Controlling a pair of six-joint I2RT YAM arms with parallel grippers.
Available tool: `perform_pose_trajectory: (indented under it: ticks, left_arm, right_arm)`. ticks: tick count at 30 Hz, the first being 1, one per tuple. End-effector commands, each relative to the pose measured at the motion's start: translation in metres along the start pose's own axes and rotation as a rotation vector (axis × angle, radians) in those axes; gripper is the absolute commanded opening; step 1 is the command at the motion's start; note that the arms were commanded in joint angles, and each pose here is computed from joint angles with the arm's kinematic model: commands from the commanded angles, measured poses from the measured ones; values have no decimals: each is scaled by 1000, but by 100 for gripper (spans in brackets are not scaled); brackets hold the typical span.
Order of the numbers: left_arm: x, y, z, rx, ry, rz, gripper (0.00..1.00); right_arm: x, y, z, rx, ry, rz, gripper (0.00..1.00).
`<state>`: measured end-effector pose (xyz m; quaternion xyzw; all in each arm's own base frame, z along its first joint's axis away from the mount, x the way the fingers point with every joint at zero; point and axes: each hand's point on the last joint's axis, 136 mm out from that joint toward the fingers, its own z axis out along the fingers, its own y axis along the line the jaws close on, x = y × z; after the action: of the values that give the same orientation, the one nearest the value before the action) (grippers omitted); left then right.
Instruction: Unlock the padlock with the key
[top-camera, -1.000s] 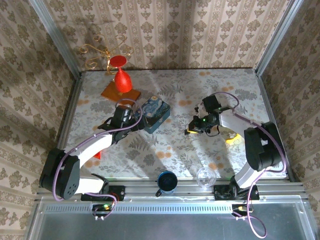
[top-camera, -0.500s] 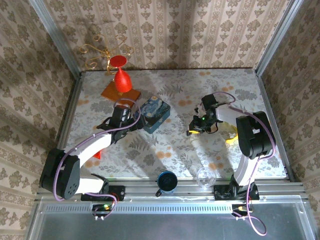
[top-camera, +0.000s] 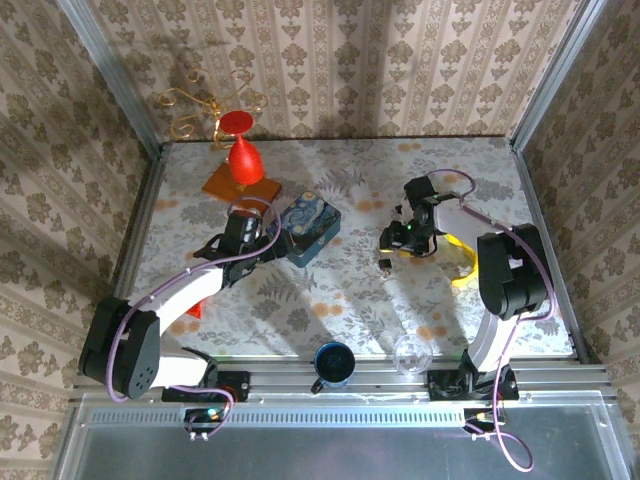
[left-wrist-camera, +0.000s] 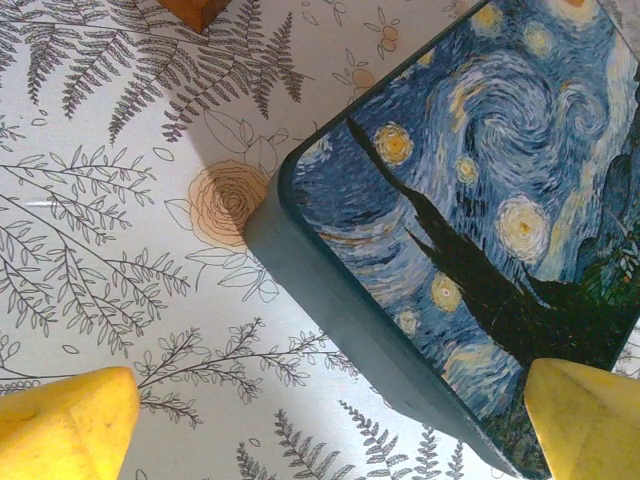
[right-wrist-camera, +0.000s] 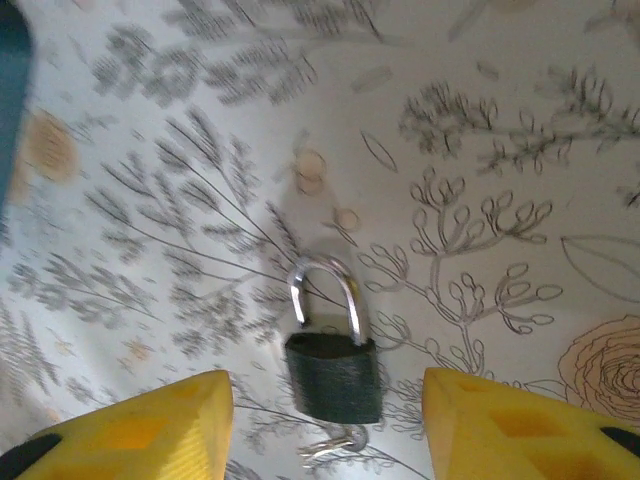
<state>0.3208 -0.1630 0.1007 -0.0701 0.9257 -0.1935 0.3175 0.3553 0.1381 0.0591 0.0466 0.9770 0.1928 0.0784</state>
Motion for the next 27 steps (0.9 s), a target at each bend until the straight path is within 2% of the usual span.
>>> perform_pose_trajectory:
  ticks: [1, 5, 12, 20, 27]
  left_arm:
    - [-4, -3, 3, 22, -9, -51, 100]
    - [-3, -10, 12, 41, 19, -36, 100]
    - [-4, -23, 22, 61, 39, -13, 97]
    - [-6, -32, 25, 105, 24, -14, 80]
    - [-4, -37, 40, 115, 62, 12, 74]
  right_arm:
    - [-29, 29, -29, -31, -125, -66, 60]
    - [-58, 62, -28, -58, -203, -136, 71]
    - [-109, 117, -5, -71, -296, -262, 73]
    - [-125, 148, 40, -85, -253, -313, 68]
    - [-106, 150, 59, -106, -205, -304, 51]
